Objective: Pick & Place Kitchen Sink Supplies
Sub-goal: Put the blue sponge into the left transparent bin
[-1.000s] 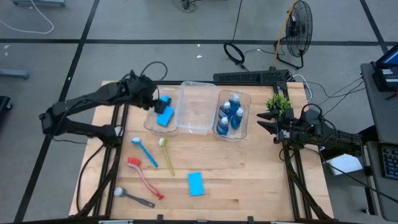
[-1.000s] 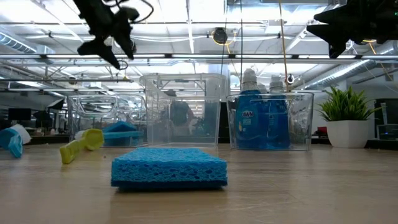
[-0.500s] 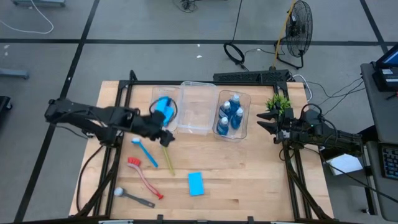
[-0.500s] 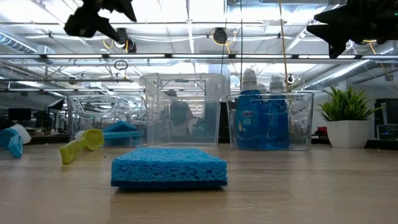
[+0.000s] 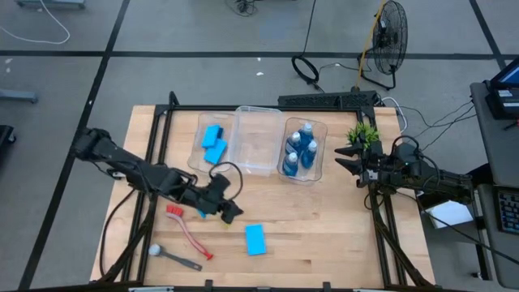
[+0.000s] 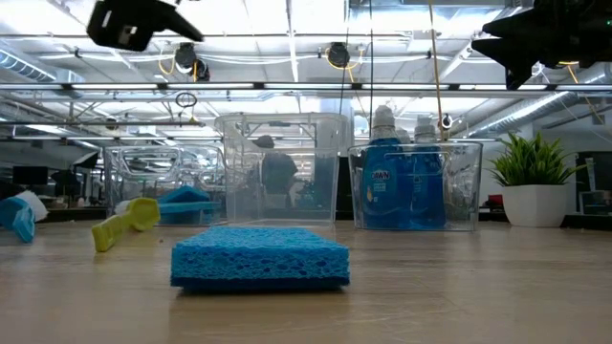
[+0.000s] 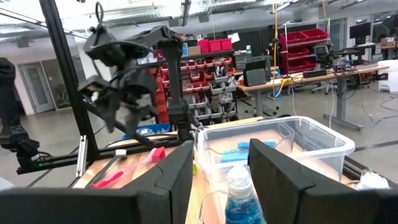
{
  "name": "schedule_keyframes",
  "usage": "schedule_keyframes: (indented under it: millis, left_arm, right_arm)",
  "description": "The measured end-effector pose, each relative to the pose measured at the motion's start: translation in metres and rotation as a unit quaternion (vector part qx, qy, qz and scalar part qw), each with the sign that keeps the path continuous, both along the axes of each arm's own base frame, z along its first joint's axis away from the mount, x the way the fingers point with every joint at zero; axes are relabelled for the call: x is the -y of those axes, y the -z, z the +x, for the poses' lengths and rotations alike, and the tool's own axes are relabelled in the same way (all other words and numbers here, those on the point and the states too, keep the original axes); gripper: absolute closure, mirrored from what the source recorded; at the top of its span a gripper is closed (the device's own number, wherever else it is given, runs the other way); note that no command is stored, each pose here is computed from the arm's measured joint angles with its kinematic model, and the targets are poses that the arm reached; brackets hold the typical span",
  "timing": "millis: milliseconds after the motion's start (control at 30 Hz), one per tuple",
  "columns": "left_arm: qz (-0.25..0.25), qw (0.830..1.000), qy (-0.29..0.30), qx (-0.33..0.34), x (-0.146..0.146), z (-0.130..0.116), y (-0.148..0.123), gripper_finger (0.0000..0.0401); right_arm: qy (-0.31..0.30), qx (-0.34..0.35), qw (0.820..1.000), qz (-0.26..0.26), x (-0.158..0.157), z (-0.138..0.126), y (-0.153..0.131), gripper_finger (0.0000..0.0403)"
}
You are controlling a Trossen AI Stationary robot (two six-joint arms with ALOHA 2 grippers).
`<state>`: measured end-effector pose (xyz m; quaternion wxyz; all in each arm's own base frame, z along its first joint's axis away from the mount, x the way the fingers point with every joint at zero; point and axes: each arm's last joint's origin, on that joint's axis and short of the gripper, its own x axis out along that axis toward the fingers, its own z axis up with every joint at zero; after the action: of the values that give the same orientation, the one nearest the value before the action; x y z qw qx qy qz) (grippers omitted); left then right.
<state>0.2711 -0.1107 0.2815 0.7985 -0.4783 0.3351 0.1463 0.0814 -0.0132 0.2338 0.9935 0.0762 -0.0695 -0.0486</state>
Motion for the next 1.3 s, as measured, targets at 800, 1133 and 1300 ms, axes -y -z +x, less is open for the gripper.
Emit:
schedule_keyframes:
  millis: [800, 1133, 1300]
  left_arm:
    - [-0.128, 0.980, -0.085, -0.129, 0.059, 0.031, 0.090, 0.0173]
    - [-0.153, 0.978, -0.092, -0.110, 0.072, 0.042, 0.110, 0.0173]
    - [-0.150, 0.978, -0.096, -0.112, 0.076, 0.050, 0.112, 0.0173]
  right_arm:
    - [-0.003, 0.001, 1.000, 0.009, 0.000, 0.000, 0.000, 0.0261]
    - [-0.003, 0.002, 1.000, 0.009, 0.000, 0.000, 0.000, 0.0261]
    - [-0.003, 0.002, 1.000, 0.009, 0.000, 0.000, 0.000, 0.0261]
